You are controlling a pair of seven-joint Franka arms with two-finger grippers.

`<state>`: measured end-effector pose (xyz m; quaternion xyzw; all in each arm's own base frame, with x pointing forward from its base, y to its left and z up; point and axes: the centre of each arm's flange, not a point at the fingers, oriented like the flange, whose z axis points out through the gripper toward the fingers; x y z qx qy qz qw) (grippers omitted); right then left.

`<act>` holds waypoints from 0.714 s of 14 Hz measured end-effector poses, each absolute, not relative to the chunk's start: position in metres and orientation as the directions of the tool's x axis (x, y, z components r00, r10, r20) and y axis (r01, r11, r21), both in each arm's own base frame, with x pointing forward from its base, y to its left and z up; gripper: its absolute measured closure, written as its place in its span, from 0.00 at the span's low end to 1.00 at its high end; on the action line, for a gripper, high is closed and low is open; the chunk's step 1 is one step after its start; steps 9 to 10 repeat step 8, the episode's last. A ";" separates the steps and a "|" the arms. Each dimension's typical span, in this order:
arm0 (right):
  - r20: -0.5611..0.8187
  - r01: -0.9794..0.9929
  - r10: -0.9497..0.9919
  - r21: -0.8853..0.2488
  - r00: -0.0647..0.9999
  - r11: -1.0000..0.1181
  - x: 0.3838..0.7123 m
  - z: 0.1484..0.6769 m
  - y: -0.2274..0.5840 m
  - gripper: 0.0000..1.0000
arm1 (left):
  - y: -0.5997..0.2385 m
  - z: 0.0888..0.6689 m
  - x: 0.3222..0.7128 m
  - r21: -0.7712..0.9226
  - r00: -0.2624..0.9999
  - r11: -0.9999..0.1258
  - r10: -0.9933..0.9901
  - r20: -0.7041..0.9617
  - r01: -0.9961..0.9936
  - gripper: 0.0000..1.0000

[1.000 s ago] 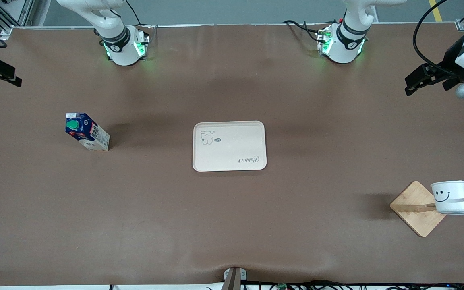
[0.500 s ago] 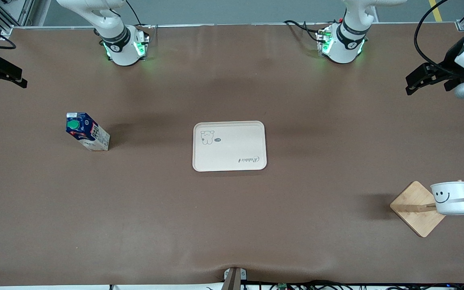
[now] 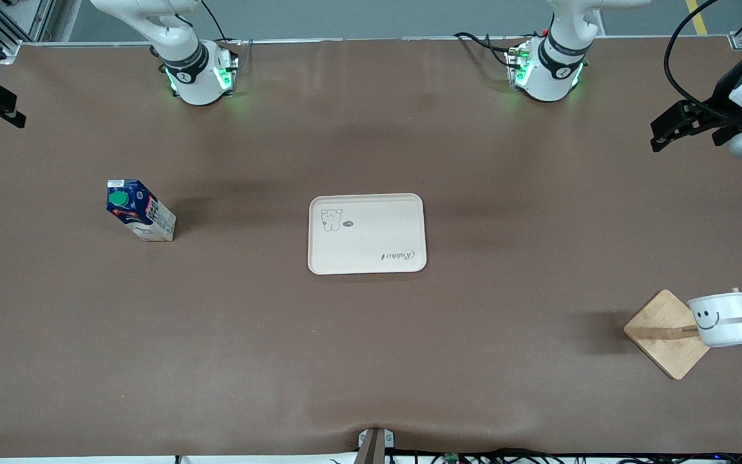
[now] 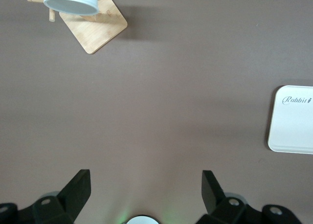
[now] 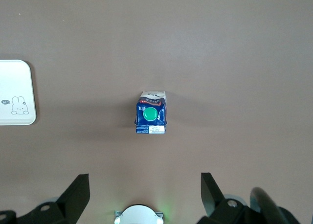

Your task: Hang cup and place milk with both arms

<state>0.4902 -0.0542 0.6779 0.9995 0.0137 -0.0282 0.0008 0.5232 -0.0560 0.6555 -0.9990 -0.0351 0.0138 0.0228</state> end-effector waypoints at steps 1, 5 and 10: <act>-0.054 0.030 0.030 0.001 0.998 -1.000 0.490 0.679 -0.053 0.00 | -0.056 0.656 0.523 -0.046 0.997 -0.997 0.070 -0.024 0.069 0.00; -0.042 0.041 0.042 -0.028 0.998 -0.999 0.491 0.683 -0.046 0.00 | -0.056 0.657 0.524 -0.046 0.997 -0.997 0.070 -0.022 0.069 0.00; -0.036 0.040 0.041 -0.040 0.999 -0.998 0.491 0.685 -0.046 0.00 | -0.058 0.656 0.525 -0.046 0.997 -0.997 0.068 -0.024 0.067 0.00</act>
